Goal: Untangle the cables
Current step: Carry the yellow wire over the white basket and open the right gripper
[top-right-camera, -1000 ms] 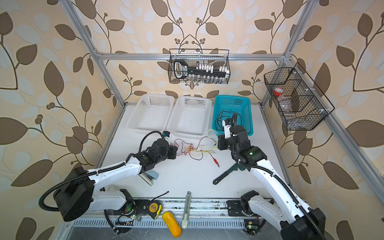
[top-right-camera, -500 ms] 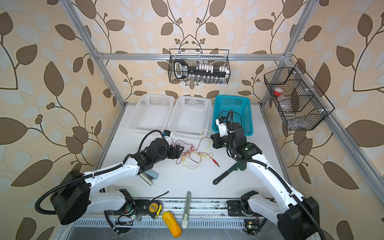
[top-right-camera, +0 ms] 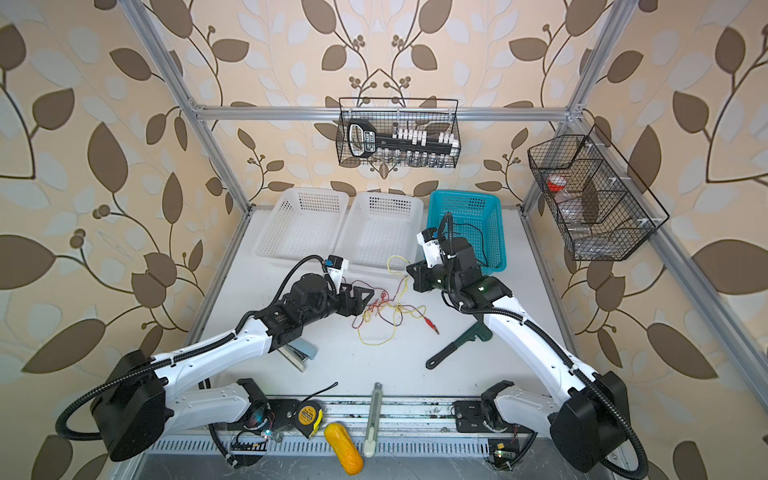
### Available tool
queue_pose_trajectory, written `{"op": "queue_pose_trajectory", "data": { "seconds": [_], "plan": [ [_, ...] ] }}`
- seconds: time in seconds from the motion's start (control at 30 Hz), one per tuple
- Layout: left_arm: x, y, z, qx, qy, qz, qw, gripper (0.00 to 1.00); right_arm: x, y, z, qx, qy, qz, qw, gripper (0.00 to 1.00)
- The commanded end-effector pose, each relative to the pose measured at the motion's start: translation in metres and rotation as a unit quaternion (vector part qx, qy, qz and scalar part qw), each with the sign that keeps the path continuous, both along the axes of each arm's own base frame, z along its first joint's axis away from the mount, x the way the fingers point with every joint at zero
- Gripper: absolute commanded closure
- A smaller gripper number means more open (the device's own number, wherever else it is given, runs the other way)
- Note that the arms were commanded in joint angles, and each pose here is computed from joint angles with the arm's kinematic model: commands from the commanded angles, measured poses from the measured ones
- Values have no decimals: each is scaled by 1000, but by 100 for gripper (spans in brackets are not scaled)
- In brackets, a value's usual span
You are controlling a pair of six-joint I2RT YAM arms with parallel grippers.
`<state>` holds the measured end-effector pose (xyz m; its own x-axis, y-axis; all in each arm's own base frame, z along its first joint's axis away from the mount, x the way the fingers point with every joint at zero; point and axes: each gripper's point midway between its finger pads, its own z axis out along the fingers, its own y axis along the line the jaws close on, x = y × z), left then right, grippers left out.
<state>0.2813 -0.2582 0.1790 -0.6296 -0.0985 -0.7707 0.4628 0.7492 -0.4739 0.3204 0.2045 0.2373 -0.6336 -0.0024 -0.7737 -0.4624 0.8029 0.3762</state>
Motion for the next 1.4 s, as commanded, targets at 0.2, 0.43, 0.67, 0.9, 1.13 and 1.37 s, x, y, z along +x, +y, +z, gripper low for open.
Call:
{"op": "queue_pose_trajectory", "data": {
  "seconds": [0.2, 0.43, 0.67, 0.9, 1.13, 1.37],
  "plan": [
    [6, -16, 17, -19, -21, -9, 1000, 13, 26, 14, 39, 26, -50, -9, 998, 100],
    [9, 35, 22, 1, -45, 106, 993, 12, 64, -5, 65, 41, -91, -73, 992, 100],
    [-3, 70, 24, 6, -63, 157, 986, 10, 113, -33, 72, 52, -120, -157, 979, 100],
    [-11, 58, 2, 6, -24, 125, 992, 10, 166, -45, 42, 8, -113, -232, 966, 100],
    [-10, 38, -17, 22, 15, 87, 996, 10, 205, -40, -21, -41, -61, -249, 966, 100],
    [-6, 26, -30, 40, 34, 66, 996, 10, 205, -30, -68, -59, -20, -228, 972, 100]
  ]
}}
